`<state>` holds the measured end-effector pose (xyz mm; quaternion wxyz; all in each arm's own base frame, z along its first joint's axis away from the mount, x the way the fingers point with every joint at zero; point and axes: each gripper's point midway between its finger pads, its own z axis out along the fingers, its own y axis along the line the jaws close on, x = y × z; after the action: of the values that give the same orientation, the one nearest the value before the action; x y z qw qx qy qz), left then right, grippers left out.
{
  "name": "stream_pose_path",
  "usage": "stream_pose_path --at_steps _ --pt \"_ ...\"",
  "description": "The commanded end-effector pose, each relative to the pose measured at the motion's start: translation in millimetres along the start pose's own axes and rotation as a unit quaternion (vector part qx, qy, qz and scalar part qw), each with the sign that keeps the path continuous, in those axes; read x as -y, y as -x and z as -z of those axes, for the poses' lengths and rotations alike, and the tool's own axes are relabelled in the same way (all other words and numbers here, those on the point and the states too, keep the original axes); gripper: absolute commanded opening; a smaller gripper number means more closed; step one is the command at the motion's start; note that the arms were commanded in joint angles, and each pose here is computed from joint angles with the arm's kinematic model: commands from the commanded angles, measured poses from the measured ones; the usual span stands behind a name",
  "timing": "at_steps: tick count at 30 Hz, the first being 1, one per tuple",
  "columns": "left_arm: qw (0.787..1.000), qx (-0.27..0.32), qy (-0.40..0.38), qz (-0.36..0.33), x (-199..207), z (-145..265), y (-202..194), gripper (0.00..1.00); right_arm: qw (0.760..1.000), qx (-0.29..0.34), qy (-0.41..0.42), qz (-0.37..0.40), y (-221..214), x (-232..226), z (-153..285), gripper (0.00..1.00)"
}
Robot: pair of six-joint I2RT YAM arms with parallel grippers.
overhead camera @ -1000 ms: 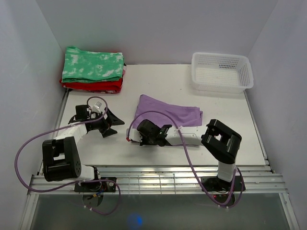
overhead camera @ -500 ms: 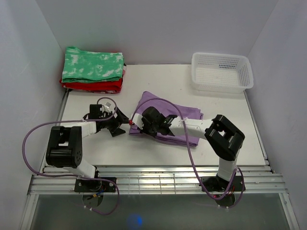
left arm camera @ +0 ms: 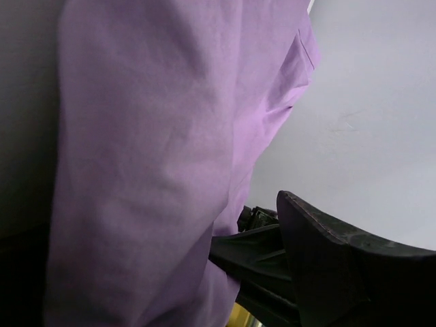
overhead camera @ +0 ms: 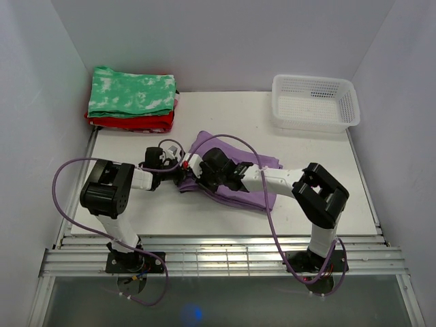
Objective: Fold and stack the trousers
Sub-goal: Neatly place the folded trousers to the corner
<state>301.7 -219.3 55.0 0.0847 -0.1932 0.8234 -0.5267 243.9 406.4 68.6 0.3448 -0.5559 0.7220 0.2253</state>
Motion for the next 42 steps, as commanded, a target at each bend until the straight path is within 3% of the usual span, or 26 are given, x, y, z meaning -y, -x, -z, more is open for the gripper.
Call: stream_pose_path --at_steps 1,9,10,11,12,13,14,16,17,19,20,22,24,25,26,30,32,37,42 --pt "1.0 -0.008 -0.027 -0.005 12 -8 -1 0.97 0.996 0.086 0.0 -0.007 58 6 10 0.08" --pt "0.999 -0.008 -0.044 -0.022 18 -18 12 0.38 0.992 0.115 0.057 0.005 76 -14 21 0.08" --pt "0.998 -0.006 -0.043 -0.034 18 -19 14 0.14 0.991 0.102 0.087 0.009 72 -25 25 0.08" --pt "0.998 -0.004 -0.046 -0.044 22 -20 17 0.03 0.991 0.094 0.097 0.01 71 -29 28 0.14" --pt "0.997 0.001 -0.043 -0.057 24 -21 22 0.0 0.991 0.09 0.1 0.018 72 -26 34 0.21" --pt "0.995 0.009 -0.037 -0.095 33 -22 32 0.0 0.991 0.074 0.114 0.015 65 -29 45 0.31" --pt "0.993 0.018 -0.029 -0.114 38 -22 39 0.0 0.992 0.071 0.108 0.006 59 -17 52 0.48" --pt "0.986 0.03 -0.019 -0.161 60 -21 57 0.0 0.99 0.074 0.119 -0.012 50 -9 76 0.63" --pt "0.974 0.034 -0.003 -0.222 62 -21 67 0.0 0.991 0.064 0.116 -0.032 40 1 85 0.74" --pt "0.963 0.055 0.064 -0.255 78 -20 97 0.0 0.992 0.069 0.082 -0.063 29 38 111 0.83" --pt "0.949 0.051 0.094 -0.296 70 -24 110 0.0 0.993 0.058 0.073 -0.075 19 48 121 0.92" --pt "0.931 0.064 0.152 -0.325 69 -18 132 0.0 0.994 0.06 0.023 -0.088 7 80 145 0.96" --pt "0.9 0.099 0.167 -0.391 100 -11 162 0.0 0.993 0.061 -0.008 -0.099 -4 101 163 1.0" --pt "0.884 0.119 0.186 -0.412 108 -5 175 0.0 0.993 0.064 -0.022 -0.098 -5 106 172 0.95" --pt "0.861 0.142 0.189 -0.45 133 2 192 0.0 0.993 0.058 -0.031 -0.098 -14 112 176 0.93" --pt "0.804 0.201 0.207 -0.52 192 24 231 0.0 0.992 0.053 -0.056 -0.1 -26 118 187 0.9" --pt "0.791 0.213 0.205 -0.535 211 29 239 0.0 0.992 0.051 -0.059 -0.103 -30 118 188 0.9" --pt "0.734 0.236 0.196 -0.606 261 48 250 0.0 0.991 0.049 -0.053 -0.109 -34 116 186 0.9" --pt "0.699 0.27 0.199 -0.631 288 67 261 0.0 0.991 0.049 -0.053 -0.109 -34 116 186 0.9"
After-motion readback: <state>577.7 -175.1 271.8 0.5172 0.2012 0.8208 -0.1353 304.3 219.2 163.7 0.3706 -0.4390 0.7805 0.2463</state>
